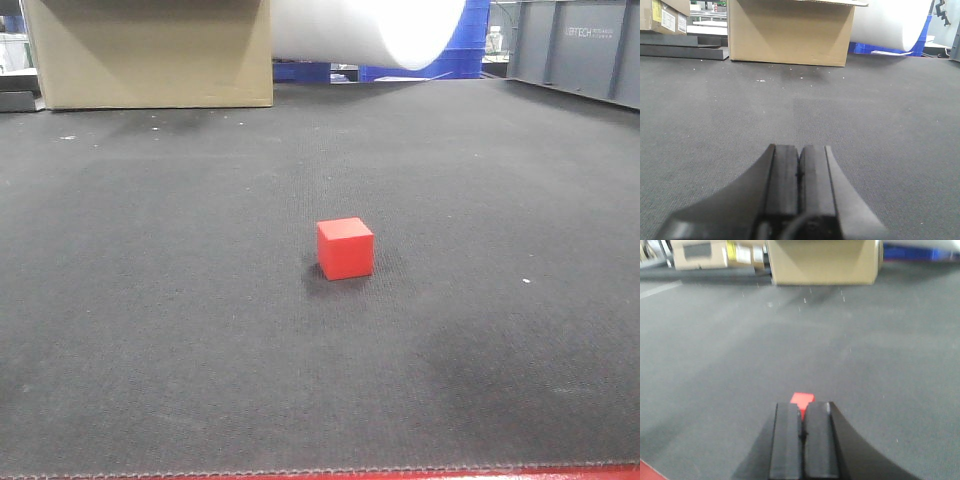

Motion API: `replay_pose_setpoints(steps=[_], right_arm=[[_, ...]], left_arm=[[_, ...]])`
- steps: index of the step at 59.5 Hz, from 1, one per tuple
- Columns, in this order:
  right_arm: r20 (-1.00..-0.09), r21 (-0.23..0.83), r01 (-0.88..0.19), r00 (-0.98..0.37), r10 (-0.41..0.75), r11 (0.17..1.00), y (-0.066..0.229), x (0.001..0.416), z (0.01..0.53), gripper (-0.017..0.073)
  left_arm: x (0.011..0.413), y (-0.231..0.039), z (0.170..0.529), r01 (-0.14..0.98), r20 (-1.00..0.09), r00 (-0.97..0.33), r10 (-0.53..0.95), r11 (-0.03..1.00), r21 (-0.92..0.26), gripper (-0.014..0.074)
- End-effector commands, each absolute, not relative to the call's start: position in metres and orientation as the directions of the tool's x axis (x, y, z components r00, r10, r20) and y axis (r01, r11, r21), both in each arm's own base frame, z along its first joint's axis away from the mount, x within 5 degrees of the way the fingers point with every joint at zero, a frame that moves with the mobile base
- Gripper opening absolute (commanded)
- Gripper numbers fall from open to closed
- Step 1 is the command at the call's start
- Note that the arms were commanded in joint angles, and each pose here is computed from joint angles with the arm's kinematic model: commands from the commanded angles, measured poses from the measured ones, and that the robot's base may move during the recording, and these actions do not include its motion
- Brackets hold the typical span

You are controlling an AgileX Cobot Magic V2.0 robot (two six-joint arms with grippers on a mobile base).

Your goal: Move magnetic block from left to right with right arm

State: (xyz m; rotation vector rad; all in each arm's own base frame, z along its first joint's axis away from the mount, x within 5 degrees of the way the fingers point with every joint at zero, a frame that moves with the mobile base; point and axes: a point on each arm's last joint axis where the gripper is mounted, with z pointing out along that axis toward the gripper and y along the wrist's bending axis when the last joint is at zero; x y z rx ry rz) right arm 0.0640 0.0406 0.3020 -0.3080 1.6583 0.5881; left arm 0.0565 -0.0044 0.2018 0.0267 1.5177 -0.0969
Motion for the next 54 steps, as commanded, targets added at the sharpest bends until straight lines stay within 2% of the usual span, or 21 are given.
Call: replay_pose_setpoints(steps=[1,35,39,47,54], right_arm=[[-0.982,0.183,-0.541,-0.071,0.173,0.821,0.039,0.062,0.320,0.0066],[-0.982,0.182,-0.542,-0.068,0.173,0.821,0.040,0.062,0.320,0.0066],[-0.989,0.144,-0.531,-0.055,0.135,0.835,0.039,0.062,0.319,0.0066],[-0.996,0.088,-0.447,-0.039,0.079,0.890,0.032,0.065,0.316,0.0066],[-0.999,0.048,-0.315,-0.005,0.049,0.948,0.022,0.066,0.312,0.0066]], left_arm=[[0.055,-0.004,0.208,0.085,-0.988,0.140,-0.058,0.995,-0.047,-0.0116],[0.055,-0.004,0.208,0.085,-0.988,0.140,-0.058,0.995,-0.047,-0.0116],[0.055,-0.004,0.208,0.085,-0.988,0.140,-0.058,0.995,-0.047,-0.0116],[0.055,-0.004,0.208,0.085,-0.988,0.140,-0.058,0.995,-0.047,-0.0116],[0.055,-0.004,0.208,0.085,-0.988,0.140,-0.058,0.995,-0.047,-0.0116]])
